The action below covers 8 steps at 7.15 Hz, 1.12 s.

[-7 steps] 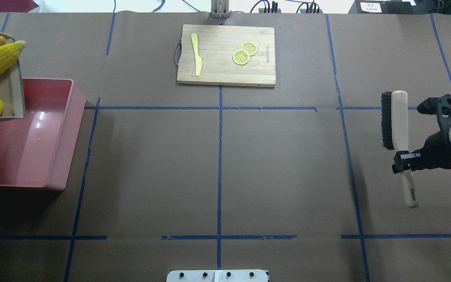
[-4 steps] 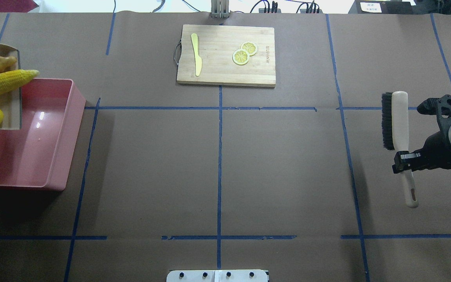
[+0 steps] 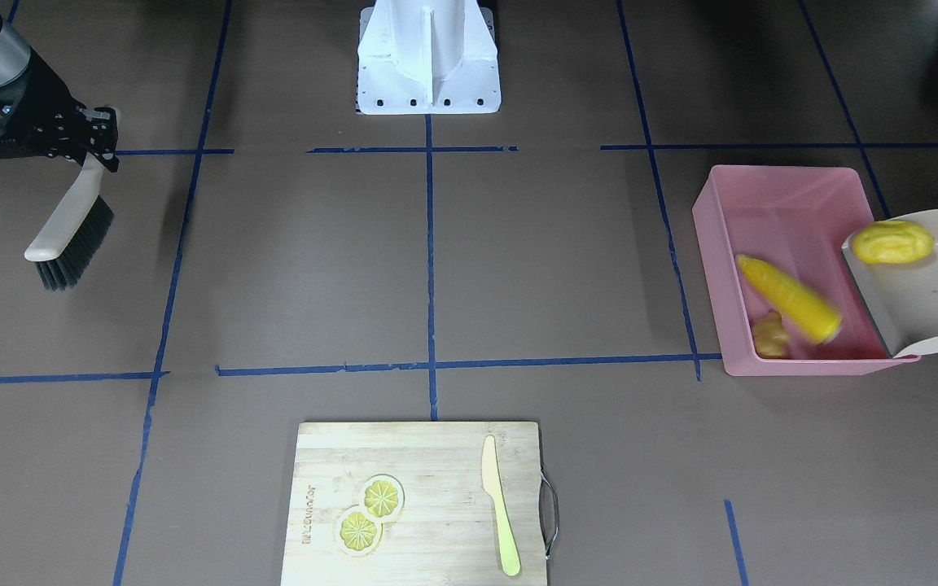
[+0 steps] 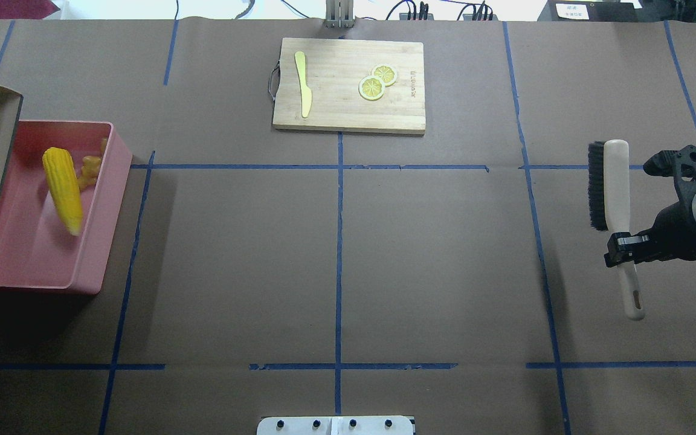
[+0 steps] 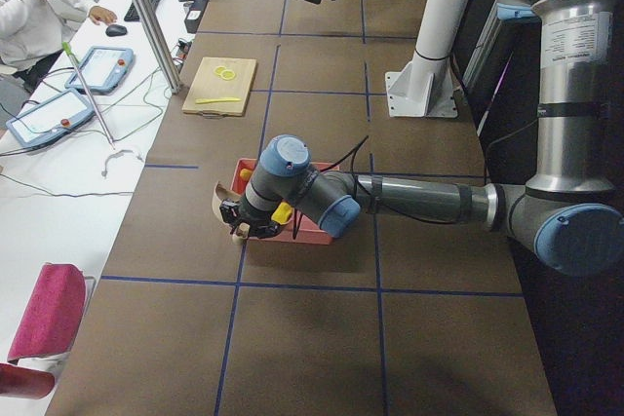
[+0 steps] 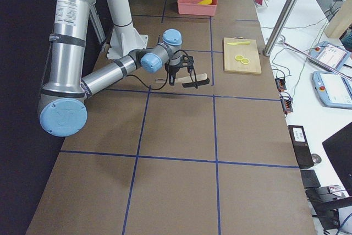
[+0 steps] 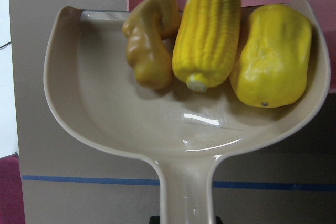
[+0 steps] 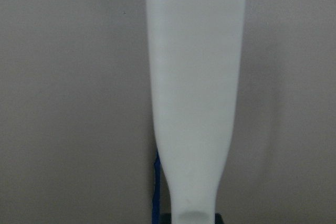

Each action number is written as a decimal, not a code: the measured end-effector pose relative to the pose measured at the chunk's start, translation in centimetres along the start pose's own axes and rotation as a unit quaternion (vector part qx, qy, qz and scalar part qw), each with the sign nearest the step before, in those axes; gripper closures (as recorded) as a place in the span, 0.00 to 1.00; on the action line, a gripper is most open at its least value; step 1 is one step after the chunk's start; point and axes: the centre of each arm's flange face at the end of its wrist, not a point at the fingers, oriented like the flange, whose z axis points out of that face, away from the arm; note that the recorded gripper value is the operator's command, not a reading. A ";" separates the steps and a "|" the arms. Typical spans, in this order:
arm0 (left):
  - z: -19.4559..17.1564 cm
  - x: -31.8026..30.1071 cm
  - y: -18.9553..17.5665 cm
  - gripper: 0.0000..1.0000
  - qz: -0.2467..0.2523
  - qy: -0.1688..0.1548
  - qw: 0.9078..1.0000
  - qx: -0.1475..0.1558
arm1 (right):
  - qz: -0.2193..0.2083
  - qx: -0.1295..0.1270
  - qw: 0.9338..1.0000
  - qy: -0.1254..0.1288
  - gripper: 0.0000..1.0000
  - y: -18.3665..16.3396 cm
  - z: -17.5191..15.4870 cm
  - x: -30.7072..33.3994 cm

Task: Sweep and dump trash into bin
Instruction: 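Tilt the dustpan over the pink bin with the left gripper to dump the items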

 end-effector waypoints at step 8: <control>-7.4 -5.2 -2.7 0.91 0.016 -0.013 0.997 -0.078 | -0.002 0.001 1.000 -0.003 0.99 -0.4 0.9 0.3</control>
